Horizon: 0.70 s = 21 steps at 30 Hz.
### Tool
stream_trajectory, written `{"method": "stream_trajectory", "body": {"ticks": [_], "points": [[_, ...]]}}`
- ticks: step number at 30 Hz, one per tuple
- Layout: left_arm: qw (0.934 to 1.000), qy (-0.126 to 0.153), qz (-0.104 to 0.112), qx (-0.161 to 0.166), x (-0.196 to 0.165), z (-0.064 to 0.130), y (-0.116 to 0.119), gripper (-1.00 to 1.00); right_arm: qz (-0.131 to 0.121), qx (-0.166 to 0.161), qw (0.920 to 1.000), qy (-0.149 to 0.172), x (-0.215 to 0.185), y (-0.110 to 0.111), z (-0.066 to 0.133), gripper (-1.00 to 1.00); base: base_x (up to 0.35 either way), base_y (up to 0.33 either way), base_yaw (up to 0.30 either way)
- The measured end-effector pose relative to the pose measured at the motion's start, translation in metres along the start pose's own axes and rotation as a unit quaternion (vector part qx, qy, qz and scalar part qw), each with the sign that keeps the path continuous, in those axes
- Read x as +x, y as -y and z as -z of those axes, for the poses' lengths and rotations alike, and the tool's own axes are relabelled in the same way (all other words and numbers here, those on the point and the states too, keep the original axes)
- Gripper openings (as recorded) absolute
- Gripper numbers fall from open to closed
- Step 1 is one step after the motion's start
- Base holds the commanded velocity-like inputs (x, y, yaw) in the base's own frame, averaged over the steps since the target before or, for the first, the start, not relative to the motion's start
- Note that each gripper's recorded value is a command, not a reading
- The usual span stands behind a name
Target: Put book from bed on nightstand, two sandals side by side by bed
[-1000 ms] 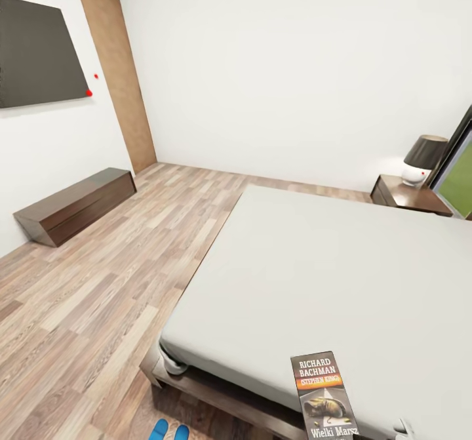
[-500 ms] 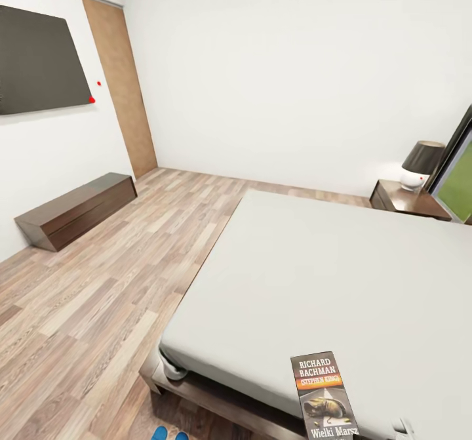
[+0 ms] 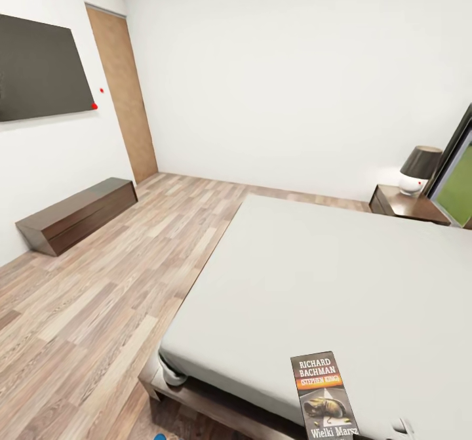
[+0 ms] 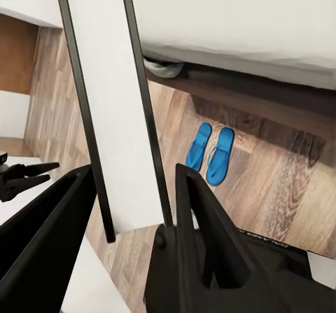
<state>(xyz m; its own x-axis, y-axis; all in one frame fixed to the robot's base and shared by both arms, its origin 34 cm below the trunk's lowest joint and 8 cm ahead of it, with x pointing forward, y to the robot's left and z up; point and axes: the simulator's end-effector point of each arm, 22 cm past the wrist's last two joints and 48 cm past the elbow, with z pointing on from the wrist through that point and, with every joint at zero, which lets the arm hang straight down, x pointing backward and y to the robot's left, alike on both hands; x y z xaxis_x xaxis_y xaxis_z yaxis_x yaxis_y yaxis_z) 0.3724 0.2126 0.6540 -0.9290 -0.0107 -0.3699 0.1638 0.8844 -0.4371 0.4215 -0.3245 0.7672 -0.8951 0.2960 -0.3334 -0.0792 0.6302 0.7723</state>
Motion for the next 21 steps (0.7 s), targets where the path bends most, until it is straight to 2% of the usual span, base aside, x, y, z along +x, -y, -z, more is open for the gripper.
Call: {"method": "stream_trajectory", "body": {"ticks": [21], "points": [[0.9999, 0.015, -0.008, 0.000, -0.014, 0.004, 0.002, 1.00, 0.012, -0.005, 0.9999, 0.010, -0.010, -0.008, 0.002, -1.00, 0.000, 0.000, 0.000]]}}
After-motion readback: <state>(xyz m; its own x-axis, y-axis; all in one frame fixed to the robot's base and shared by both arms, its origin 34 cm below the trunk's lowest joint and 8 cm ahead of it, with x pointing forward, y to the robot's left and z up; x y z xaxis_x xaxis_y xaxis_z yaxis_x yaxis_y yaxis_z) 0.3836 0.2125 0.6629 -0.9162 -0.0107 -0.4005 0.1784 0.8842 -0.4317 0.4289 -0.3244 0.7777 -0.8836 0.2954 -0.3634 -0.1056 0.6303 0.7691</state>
